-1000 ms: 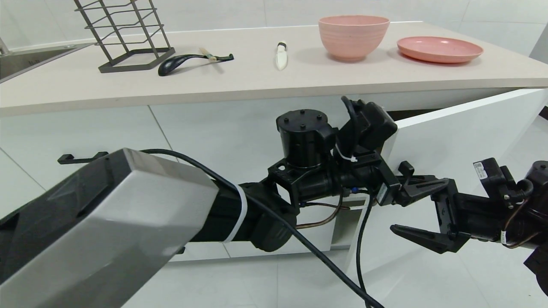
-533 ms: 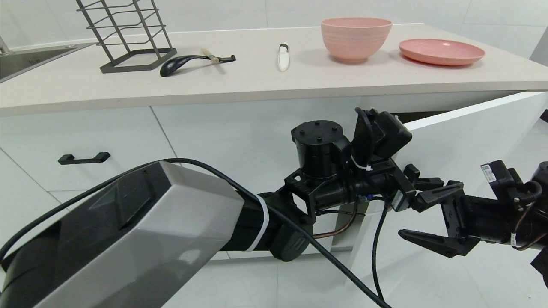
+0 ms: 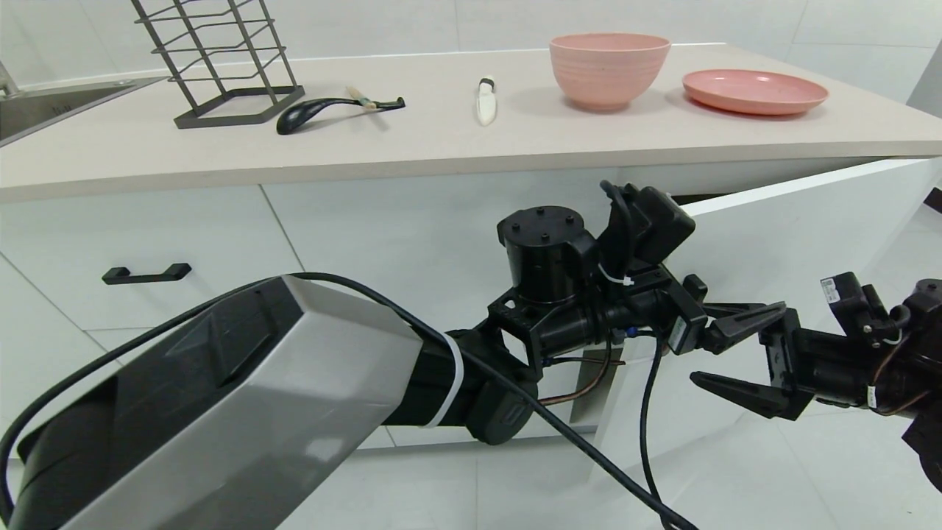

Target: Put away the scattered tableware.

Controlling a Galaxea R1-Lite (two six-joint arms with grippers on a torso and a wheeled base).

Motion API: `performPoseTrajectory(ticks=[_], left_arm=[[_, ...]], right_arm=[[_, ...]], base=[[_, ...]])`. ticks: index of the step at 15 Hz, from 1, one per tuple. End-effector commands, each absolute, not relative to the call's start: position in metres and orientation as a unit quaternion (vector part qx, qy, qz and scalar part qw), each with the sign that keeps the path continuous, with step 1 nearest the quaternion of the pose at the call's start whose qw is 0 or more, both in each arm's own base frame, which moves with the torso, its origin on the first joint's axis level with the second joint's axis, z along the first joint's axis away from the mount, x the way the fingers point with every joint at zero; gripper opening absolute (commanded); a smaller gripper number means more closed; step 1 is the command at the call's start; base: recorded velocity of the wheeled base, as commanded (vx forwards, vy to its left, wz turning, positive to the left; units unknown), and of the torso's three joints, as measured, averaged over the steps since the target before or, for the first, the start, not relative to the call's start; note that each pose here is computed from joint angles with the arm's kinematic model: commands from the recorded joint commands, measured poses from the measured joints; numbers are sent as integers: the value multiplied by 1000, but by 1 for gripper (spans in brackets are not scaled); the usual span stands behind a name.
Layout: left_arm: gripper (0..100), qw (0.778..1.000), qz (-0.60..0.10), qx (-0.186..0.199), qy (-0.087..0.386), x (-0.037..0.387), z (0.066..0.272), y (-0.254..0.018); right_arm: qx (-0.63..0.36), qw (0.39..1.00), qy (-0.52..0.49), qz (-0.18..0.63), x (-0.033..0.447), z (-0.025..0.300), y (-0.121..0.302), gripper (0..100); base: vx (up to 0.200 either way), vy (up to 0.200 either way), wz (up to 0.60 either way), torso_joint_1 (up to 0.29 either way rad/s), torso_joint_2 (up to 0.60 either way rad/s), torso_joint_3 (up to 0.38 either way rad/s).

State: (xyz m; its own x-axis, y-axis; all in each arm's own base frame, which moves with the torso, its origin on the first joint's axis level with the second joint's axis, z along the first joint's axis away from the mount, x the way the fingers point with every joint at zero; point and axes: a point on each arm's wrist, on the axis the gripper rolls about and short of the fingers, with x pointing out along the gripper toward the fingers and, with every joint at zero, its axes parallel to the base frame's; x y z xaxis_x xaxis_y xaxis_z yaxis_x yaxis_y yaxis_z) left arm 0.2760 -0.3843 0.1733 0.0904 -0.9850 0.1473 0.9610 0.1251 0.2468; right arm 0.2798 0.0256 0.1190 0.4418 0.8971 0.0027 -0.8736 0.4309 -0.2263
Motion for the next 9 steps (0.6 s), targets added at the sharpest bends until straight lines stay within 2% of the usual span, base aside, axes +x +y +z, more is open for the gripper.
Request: performPoseTrajectory(ticks=[1,4,9], left_arm=[[100,728,-670,43,-137,269,171,-390],[100,746,-651,41,-134,270,172,-390],[100,779,-616,11,-111,274,165,-392]], right_arm=[[-92,846,-56,522,281,116,25,100],[-110,858,-69,496,247,131,24,100],[-139,892,-100,419,145,151,2,100]], base=[[0,0,0,0,0,0],[0,0,0,0,0,0],[0,0,0,0,0,0]])
